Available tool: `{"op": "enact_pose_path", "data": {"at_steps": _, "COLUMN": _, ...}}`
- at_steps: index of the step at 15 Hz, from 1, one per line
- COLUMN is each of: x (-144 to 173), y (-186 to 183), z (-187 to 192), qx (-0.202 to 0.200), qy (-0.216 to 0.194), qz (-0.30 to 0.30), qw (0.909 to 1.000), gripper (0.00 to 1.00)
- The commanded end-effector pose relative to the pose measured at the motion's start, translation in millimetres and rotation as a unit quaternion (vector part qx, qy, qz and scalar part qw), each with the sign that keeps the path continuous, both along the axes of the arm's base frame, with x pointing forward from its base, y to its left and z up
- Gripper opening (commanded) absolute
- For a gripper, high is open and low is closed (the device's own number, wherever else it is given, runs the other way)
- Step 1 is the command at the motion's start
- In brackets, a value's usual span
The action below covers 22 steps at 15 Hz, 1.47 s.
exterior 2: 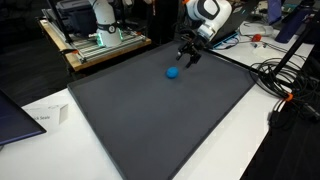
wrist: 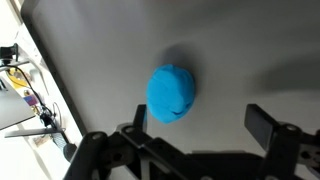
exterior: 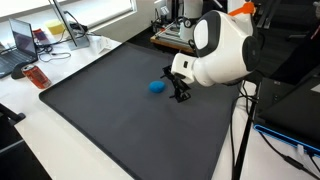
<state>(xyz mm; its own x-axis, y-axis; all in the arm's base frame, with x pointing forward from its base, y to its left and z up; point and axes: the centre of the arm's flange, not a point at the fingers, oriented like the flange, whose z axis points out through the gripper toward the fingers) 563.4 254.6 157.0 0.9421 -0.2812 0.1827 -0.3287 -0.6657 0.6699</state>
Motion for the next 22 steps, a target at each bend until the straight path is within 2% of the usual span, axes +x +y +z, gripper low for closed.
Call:
{"op": "enact_pose_path", "data": {"at_steps": 1, "x": -31, "y": -34, "z": 30, "qx": 0.032, "qy": 0.012, "qz": 0.044, "qw": 0.9984, "gripper": 1.00}}
{"op": "enact_pose_path", "data": {"at_steps": 6, "x": -43, "y": -61, "z": 55, "qx": 0.104, "qy": 0.044, "qz": 0.117, "qw": 0.9867, "gripper": 1.00}}
{"op": "enact_pose_path", "data": {"at_steps": 10, "x": -54, "y": -92, "z": 69, "qx": 0.143, "qy": 0.080, "qz": 0.166, "qw": 0.9723, "gripper": 1.00}}
{"op": "enact_pose_path", "data": {"at_steps": 14, "x": -66, "y": -124, "z": 79, "qx": 0.178, "qy": 0.093, "qz": 0.221, "qw": 0.9543, "gripper": 1.00}}
{"op": "enact_pose_path", "data": {"at_steps": 19, "x": -60, "y": -156, "z": 95, "qx": 0.271, "qy": 0.099, "qz": 0.290, "qw": 0.9126, "gripper": 1.00}}
{"op": "enact_pose_path", "data": {"at_steps": 22, "x": -50, "y": -165, "z": 102, "qx": 0.318, "qy": 0.122, "qz": 0.317, "qw": 0.8851, "gripper": 1.00}}
